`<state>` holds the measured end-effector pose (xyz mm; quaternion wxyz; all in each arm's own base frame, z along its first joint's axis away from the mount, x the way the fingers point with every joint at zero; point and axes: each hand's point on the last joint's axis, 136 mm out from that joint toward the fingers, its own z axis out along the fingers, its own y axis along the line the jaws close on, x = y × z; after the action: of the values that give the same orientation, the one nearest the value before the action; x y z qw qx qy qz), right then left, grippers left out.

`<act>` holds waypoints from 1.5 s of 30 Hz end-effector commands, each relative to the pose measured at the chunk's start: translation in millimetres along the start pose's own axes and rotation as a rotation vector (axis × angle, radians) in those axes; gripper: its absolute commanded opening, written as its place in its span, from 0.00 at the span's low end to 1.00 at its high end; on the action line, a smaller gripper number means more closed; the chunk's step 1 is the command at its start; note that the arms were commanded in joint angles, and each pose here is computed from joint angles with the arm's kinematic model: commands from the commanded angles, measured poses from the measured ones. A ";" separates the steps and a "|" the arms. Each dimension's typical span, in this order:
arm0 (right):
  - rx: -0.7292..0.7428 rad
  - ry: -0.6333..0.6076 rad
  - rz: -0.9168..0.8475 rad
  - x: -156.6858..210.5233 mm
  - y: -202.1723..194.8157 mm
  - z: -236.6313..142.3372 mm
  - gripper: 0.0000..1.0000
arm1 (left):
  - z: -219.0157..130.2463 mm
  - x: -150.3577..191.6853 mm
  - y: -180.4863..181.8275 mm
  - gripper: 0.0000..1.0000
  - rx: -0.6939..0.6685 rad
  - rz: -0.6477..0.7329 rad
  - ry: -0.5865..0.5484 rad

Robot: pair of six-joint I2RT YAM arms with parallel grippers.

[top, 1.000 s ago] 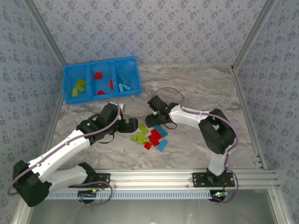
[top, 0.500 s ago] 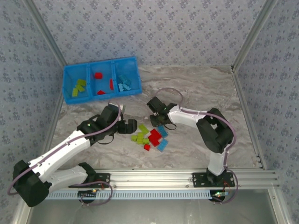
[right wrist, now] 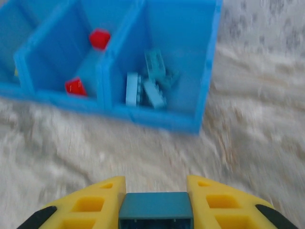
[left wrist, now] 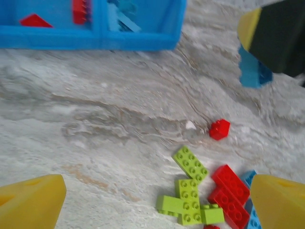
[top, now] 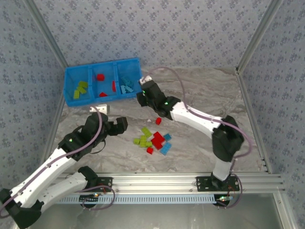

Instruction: Sort the legos into containers by color

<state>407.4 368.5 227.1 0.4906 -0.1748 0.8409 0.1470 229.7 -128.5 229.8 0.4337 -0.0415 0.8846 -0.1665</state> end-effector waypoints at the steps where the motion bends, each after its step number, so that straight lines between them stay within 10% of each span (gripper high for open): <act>1: 0.058 -0.115 -0.096 -23.9 3.4 51.8 0.23 | -8.1 -0.4 26.9 0.99 -0.127 -0.030 -0.029; 12: 0.196 -0.217 -0.255 -56.0 -9.0 176.6 0.24 | -11.0 5.9 34.2 0.99 -0.151 -0.026 -0.007; 19: 0.119 -0.228 -0.243 -64.2 -2.6 189.6 0.50 | -12.4 8.0 40.7 0.99 -0.169 -0.030 -0.019; 32: -0.041 -0.049 -0.086 -103.7 2.0 22.3 0.62 | 23.1 23.9 -25.3 0.99 0.063 0.110 0.169; 45: 0.011 0.316 0.181 103.4 -92.1 -193.8 0.82 | 155.7 55.4 -120.4 0.97 0.244 0.315 0.396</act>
<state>295.4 208.7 290.0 0.4506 -0.1302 0.8664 0.1715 291.2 -256.9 129.8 0.2546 0.1324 0.9430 -0.1684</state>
